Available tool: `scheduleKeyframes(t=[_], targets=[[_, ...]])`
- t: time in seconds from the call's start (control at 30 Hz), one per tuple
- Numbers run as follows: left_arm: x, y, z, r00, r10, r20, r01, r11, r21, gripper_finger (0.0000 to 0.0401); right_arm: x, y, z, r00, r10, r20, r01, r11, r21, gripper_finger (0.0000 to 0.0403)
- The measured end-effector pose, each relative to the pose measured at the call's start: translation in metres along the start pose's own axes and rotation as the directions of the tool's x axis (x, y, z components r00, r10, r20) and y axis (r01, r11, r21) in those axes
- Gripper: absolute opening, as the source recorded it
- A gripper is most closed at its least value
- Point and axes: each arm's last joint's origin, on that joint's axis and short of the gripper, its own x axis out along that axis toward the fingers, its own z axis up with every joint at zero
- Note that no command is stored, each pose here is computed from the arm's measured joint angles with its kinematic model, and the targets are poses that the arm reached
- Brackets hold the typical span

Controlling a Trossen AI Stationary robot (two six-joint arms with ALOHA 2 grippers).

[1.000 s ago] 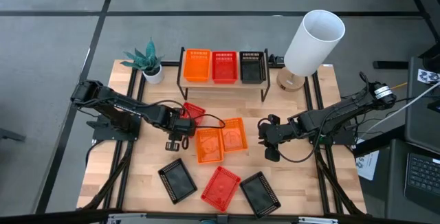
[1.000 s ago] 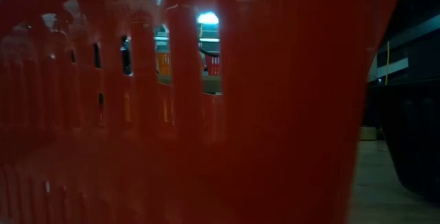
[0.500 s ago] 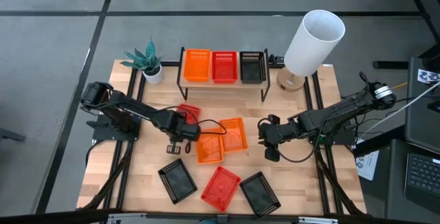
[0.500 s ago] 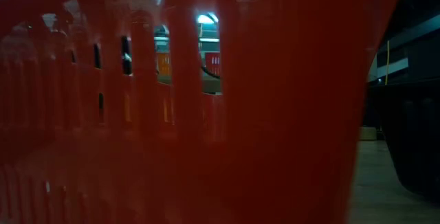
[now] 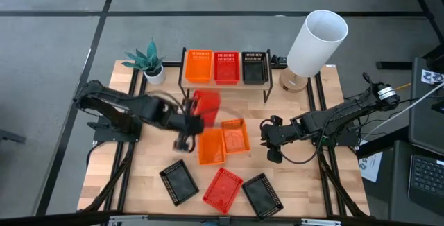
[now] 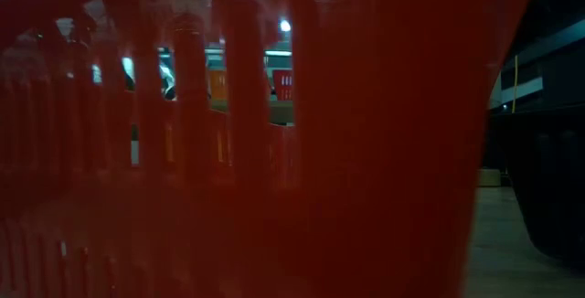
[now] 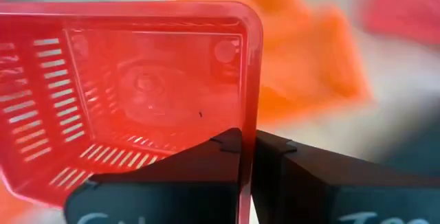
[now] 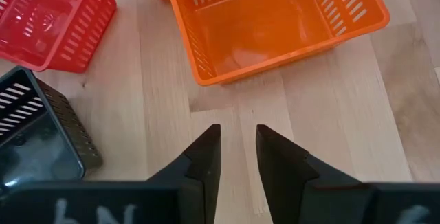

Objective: Stack baskets on shelf by color
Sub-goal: Stack the top red bin on the red bin on the shelf

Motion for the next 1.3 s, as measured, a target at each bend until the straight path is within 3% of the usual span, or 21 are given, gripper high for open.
scheduleKeyframes(t=[0.07, 0.17, 0.33, 0.53, 0.77, 0.97, 1.3], targets=[[-0.01, 0.022, 0.015, 0.986, 0.129, 0.104, -0.129, 0.992, -0.005, 0.0001, 0.0, 0.0, 0.0, 1.0, 0.0, 0.001, 0.0, 1.0, 0.0, 0.0091], [-0.017, 0.062, 0.031, 0.945, 0.23, 0.231, -0.222, 0.973, -0.061, 0.0, 0.0, 0.0, 0.0, 1.0, 0.0, 0.0, 0.0, 1.0, 0.0, 0.0091], [-0.017, 0.134, 0.038, 0.869, 0.321, 0.377, -0.277, 0.946, -0.168, 0.0, 0.0, 0.0, 0.0, 1.0, 0.0, -0.001, 0.0, 1.0, 0.0, 0.0091], [-0.004, 0.19, 0.037, 0.858, 0.313, 0.407, -0.232, 0.944, -0.235, 0.0, 0.0, 0.0, 0.0, 1.0, 0.011, -0.008, -0.011, 1.0, 0.001, 0.0091], [0.029, 0.207, 0.057, 0.882, 0.244, 0.403, -0.184, 0.966, -0.182, 0.0, 0.0, 0.0, 0.0, 1.0, 0.014, -0.009, -0.014, 1.0, 0.001, 0.0091], [0.061, 0.208, 0.063, 0.934, 0.228, 0.275, -0.191, 0.969, -0.154, 0.0, 0.0, 0.0, 0.0, 1.0, 0.015, -0.01, -0.015, 1.0, 0.0, 0.0091], [0.066, 0.206, 0.057, 0.957, 0.215, 0.196, -0.188, 0.971, -0.146, 0.0, 0.0, 0.0, 0.0, 1.0, 0.017, -0.011, -0.017, 1.0, 0.003, 0.0091]])
